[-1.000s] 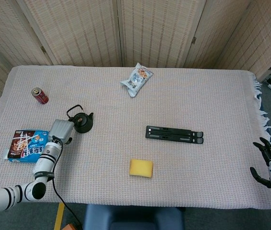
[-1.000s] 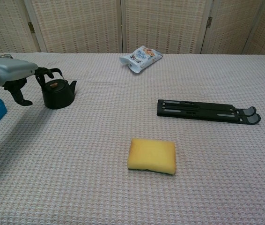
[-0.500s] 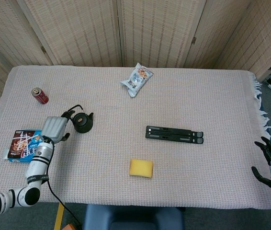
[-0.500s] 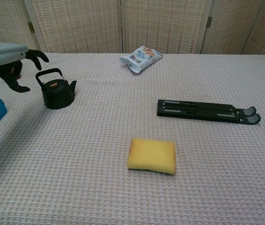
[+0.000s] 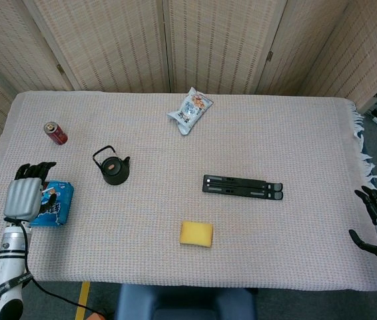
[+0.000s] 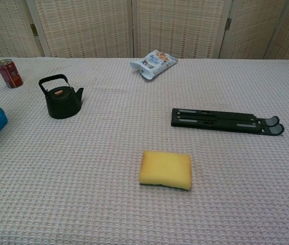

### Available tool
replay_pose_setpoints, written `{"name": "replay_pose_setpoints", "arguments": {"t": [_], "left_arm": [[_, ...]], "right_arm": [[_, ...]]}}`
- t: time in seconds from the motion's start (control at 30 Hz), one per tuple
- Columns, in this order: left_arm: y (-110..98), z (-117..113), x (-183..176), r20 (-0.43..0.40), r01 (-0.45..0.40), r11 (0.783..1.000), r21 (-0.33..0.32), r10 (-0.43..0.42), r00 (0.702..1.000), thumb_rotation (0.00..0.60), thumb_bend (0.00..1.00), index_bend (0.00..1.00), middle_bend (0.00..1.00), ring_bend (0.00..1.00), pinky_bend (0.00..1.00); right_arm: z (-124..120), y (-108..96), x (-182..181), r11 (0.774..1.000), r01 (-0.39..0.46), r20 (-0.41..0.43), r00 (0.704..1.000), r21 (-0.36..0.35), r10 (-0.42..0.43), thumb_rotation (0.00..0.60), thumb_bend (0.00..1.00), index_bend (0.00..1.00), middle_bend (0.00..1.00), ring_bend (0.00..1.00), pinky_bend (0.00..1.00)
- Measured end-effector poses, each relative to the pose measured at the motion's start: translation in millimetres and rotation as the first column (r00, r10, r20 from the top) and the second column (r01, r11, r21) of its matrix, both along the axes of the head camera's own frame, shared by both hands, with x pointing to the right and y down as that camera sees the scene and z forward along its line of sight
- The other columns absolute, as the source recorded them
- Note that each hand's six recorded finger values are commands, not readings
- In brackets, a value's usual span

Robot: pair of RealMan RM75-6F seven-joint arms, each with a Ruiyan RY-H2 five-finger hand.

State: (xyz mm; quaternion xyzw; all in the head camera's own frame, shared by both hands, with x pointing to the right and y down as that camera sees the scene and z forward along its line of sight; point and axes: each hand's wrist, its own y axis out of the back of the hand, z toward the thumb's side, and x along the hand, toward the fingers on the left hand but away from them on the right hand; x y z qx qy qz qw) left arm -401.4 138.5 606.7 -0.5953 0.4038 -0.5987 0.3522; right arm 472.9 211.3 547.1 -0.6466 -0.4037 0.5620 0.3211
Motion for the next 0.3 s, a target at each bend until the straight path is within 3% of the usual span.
{"name": "replay_pose_setpoints", "arguments": {"t": [0.3], "left_arm": [[49.5, -19.5, -29.0, 0.030, 0.025, 0.999, 0.021, -0.026, 0.999, 0.600, 0.29, 0.14, 0.12, 0.12, 0.06]], "right_arm": [[-2.0, 2.7, -5.5, 1.000, -0.009, 0.020, 1.000, 0.017, 0.008, 0.600, 0.34, 0.07, 0.07, 0.05, 0.00]]}}
